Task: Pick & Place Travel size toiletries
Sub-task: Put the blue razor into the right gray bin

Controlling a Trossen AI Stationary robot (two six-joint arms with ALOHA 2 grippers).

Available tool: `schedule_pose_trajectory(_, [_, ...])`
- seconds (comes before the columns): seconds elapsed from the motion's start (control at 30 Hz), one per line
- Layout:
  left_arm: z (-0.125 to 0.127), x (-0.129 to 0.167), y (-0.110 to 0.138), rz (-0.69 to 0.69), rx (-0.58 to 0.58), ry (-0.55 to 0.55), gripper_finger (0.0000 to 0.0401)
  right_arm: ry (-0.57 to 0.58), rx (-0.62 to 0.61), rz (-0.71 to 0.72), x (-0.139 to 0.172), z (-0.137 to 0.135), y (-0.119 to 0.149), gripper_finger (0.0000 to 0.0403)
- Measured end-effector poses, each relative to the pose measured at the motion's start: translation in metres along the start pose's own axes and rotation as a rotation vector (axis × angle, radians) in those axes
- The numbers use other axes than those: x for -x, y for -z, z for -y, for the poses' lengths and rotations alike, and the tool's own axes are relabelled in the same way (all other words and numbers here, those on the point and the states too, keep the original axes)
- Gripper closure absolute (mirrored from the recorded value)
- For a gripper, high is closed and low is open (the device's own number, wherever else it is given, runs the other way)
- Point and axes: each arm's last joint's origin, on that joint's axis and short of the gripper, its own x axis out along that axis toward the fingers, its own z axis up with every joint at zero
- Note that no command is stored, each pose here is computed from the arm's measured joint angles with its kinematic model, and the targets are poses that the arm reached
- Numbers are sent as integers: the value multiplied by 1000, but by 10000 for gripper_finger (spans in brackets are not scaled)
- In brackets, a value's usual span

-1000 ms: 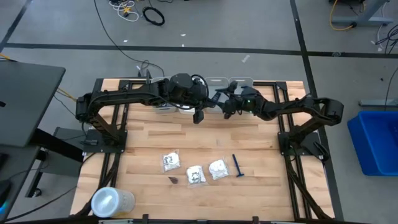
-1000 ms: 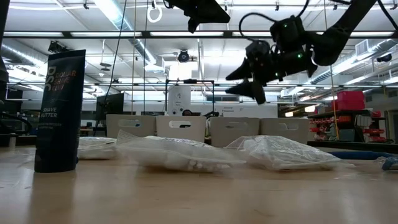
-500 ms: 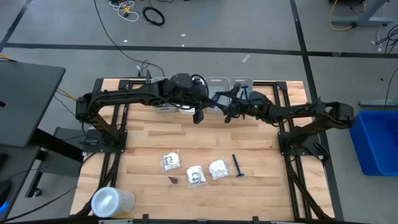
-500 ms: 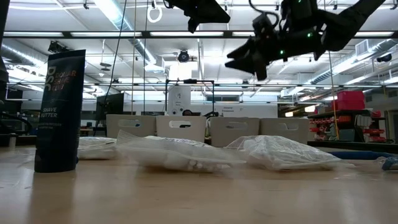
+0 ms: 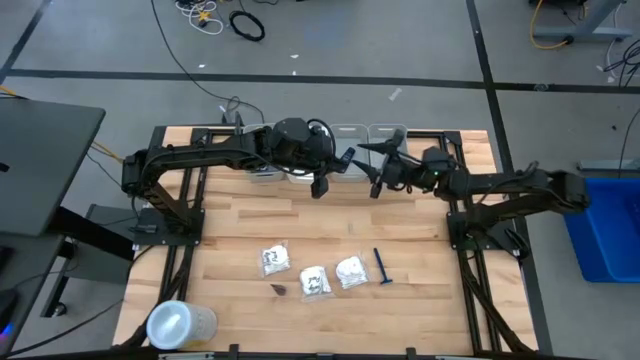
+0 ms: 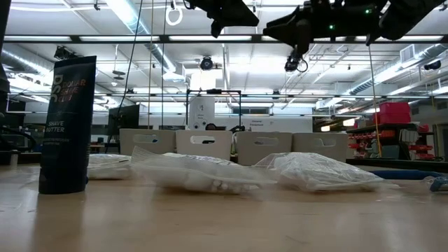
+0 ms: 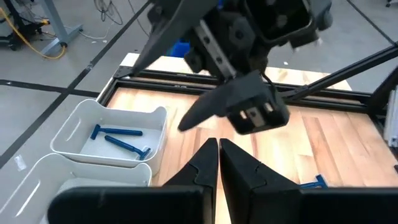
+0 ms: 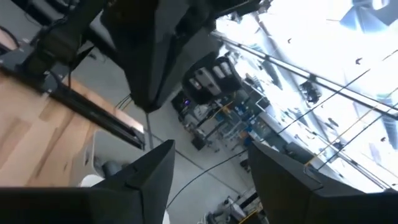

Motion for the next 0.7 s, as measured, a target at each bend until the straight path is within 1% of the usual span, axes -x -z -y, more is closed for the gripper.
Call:
schedule_pose_trajectory(0.1, [-1,0,0,0,-13,-20,376,-18,-7,39,2,2,-3,195])
schedule_pose_trajectory(0.23, [-1,0,0,0,-34,-28,376,-115,-57,116,2,-2,-4,203])
schedule_pose_trajectory(0.4, [-2,0,0,0,-26,-68,376,-332,-96,158,4,-14,0,214])
schedule_pose_trajectory(0.6, [-3,0,0,1,-11,-88,376,-644,-149,127,12,-34,11,222])
schedule_pose_trajectory(0.7, [-3,0,0,1,-13,-88,376,-720,-168,109,15,-39,14,221])
